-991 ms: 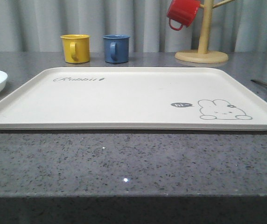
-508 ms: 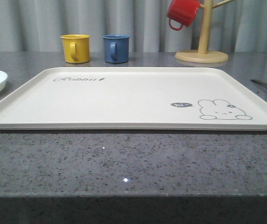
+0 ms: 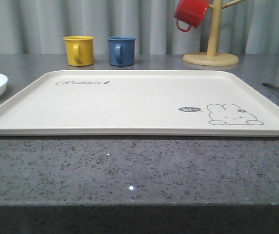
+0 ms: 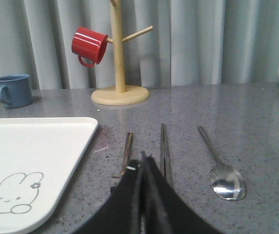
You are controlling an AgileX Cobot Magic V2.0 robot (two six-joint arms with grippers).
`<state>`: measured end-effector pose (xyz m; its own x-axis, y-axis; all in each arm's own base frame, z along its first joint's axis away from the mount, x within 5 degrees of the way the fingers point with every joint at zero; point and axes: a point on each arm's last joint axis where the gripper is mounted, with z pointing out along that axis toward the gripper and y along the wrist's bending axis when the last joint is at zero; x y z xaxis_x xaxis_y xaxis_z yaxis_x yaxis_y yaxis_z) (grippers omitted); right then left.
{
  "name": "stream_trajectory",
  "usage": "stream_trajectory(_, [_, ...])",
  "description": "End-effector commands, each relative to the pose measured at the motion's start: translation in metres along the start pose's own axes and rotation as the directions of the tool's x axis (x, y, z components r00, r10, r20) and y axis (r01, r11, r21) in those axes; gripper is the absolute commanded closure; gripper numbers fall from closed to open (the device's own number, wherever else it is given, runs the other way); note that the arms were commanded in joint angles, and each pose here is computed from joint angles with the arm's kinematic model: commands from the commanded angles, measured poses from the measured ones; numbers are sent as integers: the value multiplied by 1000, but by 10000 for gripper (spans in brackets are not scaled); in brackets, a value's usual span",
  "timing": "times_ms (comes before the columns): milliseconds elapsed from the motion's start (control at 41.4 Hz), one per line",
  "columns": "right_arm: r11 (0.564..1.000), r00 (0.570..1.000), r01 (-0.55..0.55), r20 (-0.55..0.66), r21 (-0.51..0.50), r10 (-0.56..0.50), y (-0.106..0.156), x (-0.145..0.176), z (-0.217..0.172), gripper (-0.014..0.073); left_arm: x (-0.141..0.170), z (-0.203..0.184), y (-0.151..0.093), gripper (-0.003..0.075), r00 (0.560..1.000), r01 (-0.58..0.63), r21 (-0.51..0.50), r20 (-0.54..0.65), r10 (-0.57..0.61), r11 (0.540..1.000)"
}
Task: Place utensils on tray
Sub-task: 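Lower the left gripper toward the rim of the white plate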
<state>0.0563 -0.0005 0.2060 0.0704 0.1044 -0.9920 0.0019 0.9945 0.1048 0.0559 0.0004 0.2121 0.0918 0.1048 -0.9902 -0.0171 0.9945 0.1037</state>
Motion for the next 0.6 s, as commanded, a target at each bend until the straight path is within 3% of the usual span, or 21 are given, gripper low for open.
stream_trajectory(0, [1000,993,8,120,-6,-7,3,-31,-5,664,-28,-5,3,738,988,15,-16,153,-13,1000])
stream_trajectory(169, [999,988,43,152,-12,-40,9,-83,-18,664,-75,-14,8,738,983,16,-17,181,-12,1000])
stream_trajectory(266, [999,993,44,107,-14,-42,12,-109,-21,664,-106,-19,11,738,986,15,-14,164,-13,1000])
stream_trajectory(459, [999,997,45,-59,-14,-45,18,-153,-13,664,-153,-15,16,738,1000,13,2,19,-13,1000])
stream_trajectory(580, [999,982,45,-184,-11,-46,20,-166,3,664,-162,-2,16,738,991,14,17,-135,-12,1000])
